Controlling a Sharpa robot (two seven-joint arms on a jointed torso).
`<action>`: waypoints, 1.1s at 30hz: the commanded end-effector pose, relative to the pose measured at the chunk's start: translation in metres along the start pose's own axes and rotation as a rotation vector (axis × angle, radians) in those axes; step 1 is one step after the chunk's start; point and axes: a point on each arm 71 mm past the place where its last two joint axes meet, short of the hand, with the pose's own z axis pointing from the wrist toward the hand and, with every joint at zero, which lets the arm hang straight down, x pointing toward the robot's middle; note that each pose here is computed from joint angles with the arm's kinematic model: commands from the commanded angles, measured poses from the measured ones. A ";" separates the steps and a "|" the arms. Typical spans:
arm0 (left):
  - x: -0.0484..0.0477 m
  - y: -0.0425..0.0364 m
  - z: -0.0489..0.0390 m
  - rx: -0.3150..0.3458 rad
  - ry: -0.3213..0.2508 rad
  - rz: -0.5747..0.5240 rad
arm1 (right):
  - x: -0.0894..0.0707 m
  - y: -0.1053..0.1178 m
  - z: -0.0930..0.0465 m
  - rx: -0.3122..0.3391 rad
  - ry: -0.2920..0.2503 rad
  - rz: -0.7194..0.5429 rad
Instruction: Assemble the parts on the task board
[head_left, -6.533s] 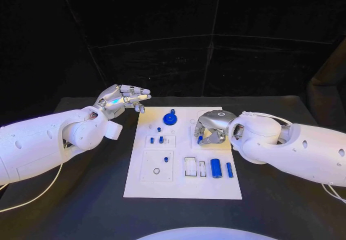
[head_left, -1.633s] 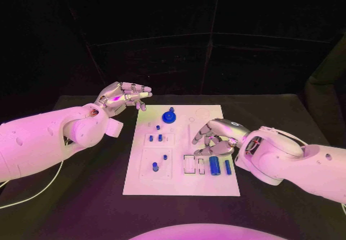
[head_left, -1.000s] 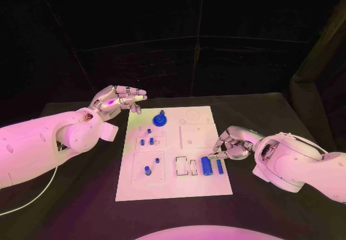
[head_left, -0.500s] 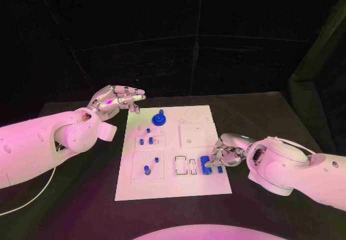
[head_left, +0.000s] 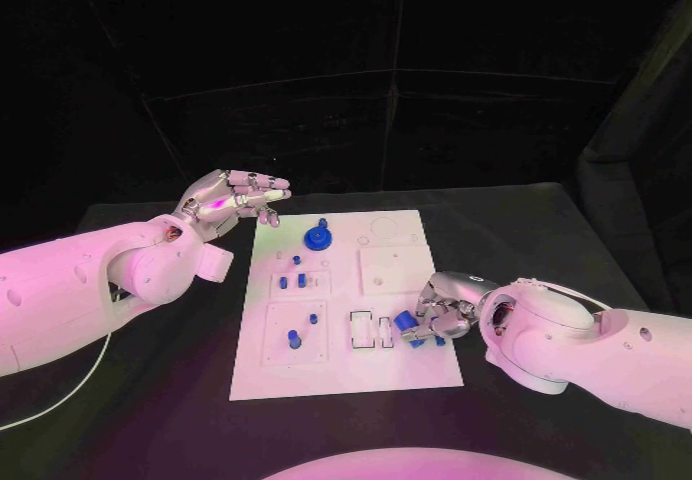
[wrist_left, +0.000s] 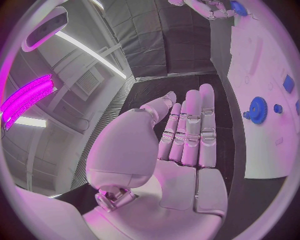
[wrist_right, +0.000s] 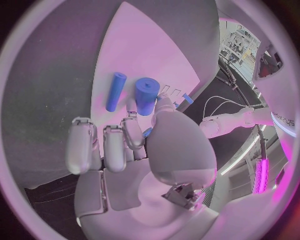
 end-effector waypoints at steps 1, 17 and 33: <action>0.0006 -0.0016 -0.0002 0.011 0.007 -0.008 | 0.008 -0.003 0.002 0.031 0.019 -0.043; -0.0003 -0.0007 -0.0006 0.007 0.008 -0.008 | -0.001 0.006 -0.015 -0.011 -0.094 0.165; 0.0019 0.0004 0.0000 0.004 0.014 -0.011 | 0.009 0.034 -0.010 -0.043 -0.024 0.243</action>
